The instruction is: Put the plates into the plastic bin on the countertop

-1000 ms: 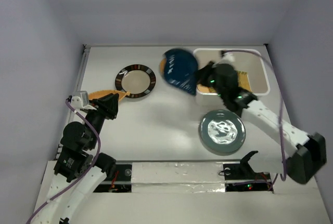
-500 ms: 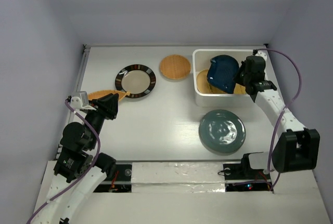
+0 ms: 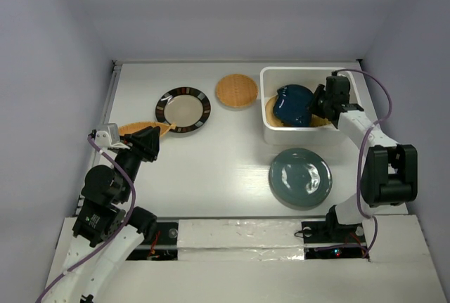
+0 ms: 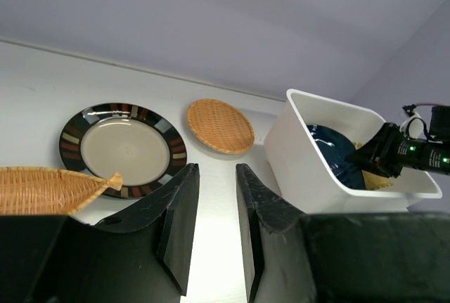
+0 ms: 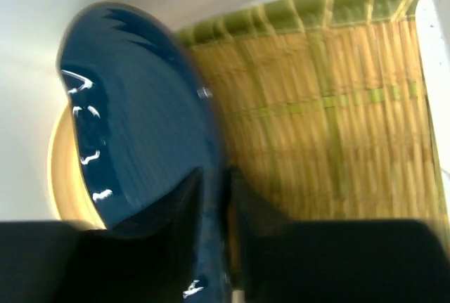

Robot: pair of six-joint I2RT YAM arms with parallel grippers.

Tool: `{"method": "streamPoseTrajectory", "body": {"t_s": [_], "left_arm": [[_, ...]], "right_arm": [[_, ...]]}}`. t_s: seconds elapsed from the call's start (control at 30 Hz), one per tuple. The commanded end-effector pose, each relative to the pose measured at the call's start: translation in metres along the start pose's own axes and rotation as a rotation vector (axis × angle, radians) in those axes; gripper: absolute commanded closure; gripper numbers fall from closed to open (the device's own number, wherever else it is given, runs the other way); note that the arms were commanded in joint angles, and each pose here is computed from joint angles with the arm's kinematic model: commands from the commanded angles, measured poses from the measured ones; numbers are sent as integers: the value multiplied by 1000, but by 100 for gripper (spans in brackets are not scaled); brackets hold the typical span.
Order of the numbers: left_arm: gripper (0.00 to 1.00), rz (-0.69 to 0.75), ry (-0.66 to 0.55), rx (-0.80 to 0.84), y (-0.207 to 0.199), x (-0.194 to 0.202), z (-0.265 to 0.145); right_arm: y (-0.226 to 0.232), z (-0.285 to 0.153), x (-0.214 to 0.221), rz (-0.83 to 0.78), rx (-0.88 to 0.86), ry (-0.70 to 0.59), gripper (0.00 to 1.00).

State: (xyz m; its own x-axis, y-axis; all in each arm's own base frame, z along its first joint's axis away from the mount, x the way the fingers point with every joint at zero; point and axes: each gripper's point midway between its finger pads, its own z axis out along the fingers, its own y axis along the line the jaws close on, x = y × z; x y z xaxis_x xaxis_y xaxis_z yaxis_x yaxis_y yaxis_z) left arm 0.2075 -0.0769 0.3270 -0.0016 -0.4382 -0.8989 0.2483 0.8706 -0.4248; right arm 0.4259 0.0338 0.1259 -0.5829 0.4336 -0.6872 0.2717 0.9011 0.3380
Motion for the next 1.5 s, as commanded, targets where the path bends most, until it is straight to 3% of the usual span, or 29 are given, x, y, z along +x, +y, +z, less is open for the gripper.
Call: {"method": "streamPoseTrajectory", "body": {"t_s": [0.0,0.03,0.07,0.1,0.17,0.27,0.33,0.37,0.4,0.43,0.6,0.63,0.7,0.73,0.83,0.87,0.93,0.97,1.07,1.27,1.47], "left_arm": [[75,-13,-62,17,-8,-23,-1],[75,-12,-62,17,-8,-23,-1],[75,-13,-62,17,-8,-23,-1],[75,-14,-63,17,-8,-23,-2],[75,-15,-64,18,-8,-24,-2],[75,-14,-57,17,-8,-22,0],[75,-14,-58,17,-8,-22,0],[75,-14,-60,18,-8,-23,0],[80,-14,-59,19,-8,-23,0],[98,-12,-63,14,-7,-24,0],[100,-13,-70,-12,-2,-24,1],[100,-14,-70,-14,-2,-24,1],[100,-14,-74,-24,0,-25,1],[100,-17,-77,-23,0,-26,0],[100,-22,-89,-17,-1,-29,-3],[100,-20,-94,-17,-1,-30,-3],[99,-23,-100,-16,-1,-32,-4],[98,-23,-100,-16,-1,-32,-4],[97,-23,-107,-13,-1,-33,-7],[95,-31,-119,2,-4,-37,-10],[95,-33,-116,14,-6,-36,-11]], "right_arm": [[27,-22,-54,19,-82,-181,61],[25,-29,-60,24,-65,-201,54],[28,-43,-70,27,-72,-238,39],[29,-52,-76,31,-74,-263,33],[32,-70,-84,37,-90,-300,27],[50,-107,-91,54,-179,-372,27],[72,-133,-93,69,-263,-420,40],[85,-138,-86,72,-310,-412,76],[114,-143,-65,51,-387,-374,92],[134,-145,-56,66,-437,-359,100],[250,-123,35,26,-617,-149,100],[287,-136,48,40,-692,-123,100],[319,-104,91,25,-673,-37,100],[355,-120,100,54,-732,-24,100],[387,-77,158,81,-671,64,93],[412,-84,161,104,-703,67,79],[421,-55,205,109,-657,137,62],[429,-55,220,105,-654,149,44],[446,-37,244,104,-632,175,26],[464,-15,290,128,-608,234,22],[467,6,309,180,-563,270,28]]}}
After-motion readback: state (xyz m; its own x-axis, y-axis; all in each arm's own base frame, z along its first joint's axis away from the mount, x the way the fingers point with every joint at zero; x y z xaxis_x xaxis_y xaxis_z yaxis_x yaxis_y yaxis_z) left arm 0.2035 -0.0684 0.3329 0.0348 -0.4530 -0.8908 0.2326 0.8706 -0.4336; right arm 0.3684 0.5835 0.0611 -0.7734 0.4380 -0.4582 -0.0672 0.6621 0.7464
